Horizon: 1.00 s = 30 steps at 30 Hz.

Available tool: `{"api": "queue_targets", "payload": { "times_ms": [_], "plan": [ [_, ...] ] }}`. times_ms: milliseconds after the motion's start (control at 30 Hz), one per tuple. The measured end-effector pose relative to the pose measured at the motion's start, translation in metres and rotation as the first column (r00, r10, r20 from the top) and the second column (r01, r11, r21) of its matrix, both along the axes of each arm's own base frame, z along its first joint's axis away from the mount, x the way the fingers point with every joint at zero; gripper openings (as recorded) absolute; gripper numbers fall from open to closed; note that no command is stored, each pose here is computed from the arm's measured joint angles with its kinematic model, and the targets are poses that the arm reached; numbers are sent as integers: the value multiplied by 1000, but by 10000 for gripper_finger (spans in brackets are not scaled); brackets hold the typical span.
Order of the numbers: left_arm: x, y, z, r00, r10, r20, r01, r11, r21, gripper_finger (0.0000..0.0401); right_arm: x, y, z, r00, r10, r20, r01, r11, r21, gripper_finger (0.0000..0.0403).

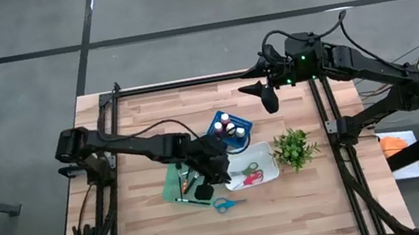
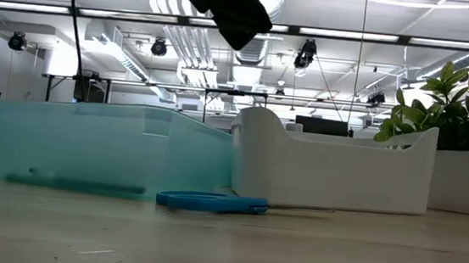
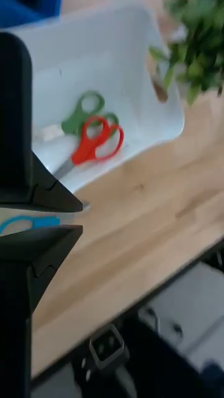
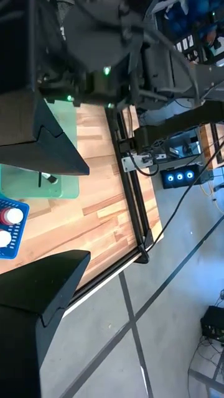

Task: Pick & Place Paint Supplies
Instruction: Put the blue scissors into the white bin

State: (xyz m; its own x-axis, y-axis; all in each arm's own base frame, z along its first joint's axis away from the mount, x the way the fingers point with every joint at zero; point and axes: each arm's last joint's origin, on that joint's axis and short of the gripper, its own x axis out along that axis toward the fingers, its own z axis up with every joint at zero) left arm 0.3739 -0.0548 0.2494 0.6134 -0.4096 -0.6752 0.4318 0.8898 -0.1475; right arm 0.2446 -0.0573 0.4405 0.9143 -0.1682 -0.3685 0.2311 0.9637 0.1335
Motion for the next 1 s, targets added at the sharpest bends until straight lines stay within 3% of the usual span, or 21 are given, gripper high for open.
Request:
{"api": "queue_targets", "payload": {
  "times_ms": [167,333,533,633,800,1000],
  "plan": [
    [-2,-7,12,995,102,12,-103,986,132,55,0,0,0,1000,-5,2,5,1000,12,205],
    [-4,-6,35,974,228,9,-222,941,256,55,0,2,0,1000,-10,8,9,999,49,205],
    [-17,-25,65,955,288,-66,-258,922,289,55,3,13,0,999,34,11,-34,998,54,205],
    [-22,-44,71,957,288,-30,-262,906,334,55,4,19,0,998,64,11,-65,997,41,205],
    [-26,-76,67,938,346,-3,-328,894,306,55,1,27,0,995,102,-6,-101,994,51,205],
    [-19,-118,36,919,394,-15,-373,882,286,55,-6,34,-1,989,141,-46,-140,990,22,205]
  ]
}}
